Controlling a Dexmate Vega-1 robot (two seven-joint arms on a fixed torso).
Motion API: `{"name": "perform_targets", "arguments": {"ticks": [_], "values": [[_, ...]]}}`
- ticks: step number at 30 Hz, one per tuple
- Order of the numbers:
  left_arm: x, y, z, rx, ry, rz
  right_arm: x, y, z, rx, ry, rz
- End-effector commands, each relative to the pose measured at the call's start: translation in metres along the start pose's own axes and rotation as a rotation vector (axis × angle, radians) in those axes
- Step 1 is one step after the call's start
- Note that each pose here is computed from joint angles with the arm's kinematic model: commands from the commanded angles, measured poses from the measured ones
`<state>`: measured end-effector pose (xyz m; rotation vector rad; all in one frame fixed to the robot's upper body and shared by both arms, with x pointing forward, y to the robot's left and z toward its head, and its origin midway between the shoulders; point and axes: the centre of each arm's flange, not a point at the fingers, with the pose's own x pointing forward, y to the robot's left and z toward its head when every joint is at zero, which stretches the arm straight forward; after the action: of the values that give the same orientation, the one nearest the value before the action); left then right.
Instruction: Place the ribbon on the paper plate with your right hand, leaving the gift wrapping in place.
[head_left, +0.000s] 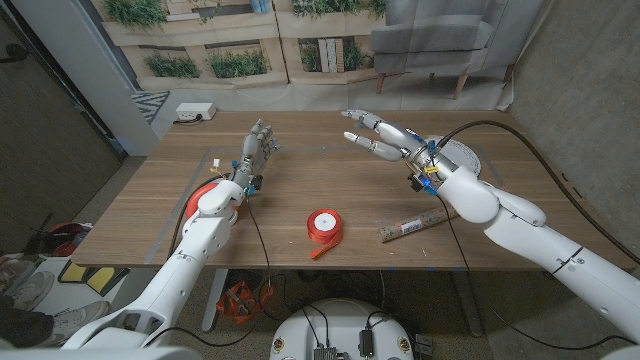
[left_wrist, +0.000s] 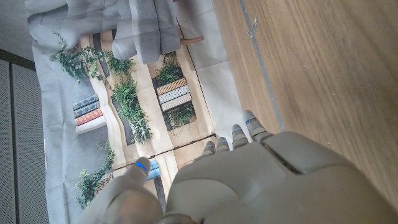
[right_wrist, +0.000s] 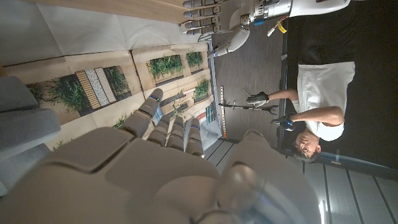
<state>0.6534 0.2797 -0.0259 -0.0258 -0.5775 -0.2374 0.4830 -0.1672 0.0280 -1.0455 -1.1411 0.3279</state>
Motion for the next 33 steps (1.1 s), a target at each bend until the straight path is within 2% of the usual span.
{"name": "perform_targets", "arguments": {"ticks": [1,15,33], "values": [[-0.006,0.0,0.0,-0.002,0.001,-0.001,-0.001,0.009,0.012,-0.128,-0.013,0.017],[-0.01,-0.001,0.0,0.0,0.002,-0.007,-0.005,0.022,0.031,-0.258,-0.042,0.043],[-0.01,-0.002,-0.002,-0.005,0.004,-0.013,-0.002,0.034,0.044,-0.339,-0.052,0.096]]}}
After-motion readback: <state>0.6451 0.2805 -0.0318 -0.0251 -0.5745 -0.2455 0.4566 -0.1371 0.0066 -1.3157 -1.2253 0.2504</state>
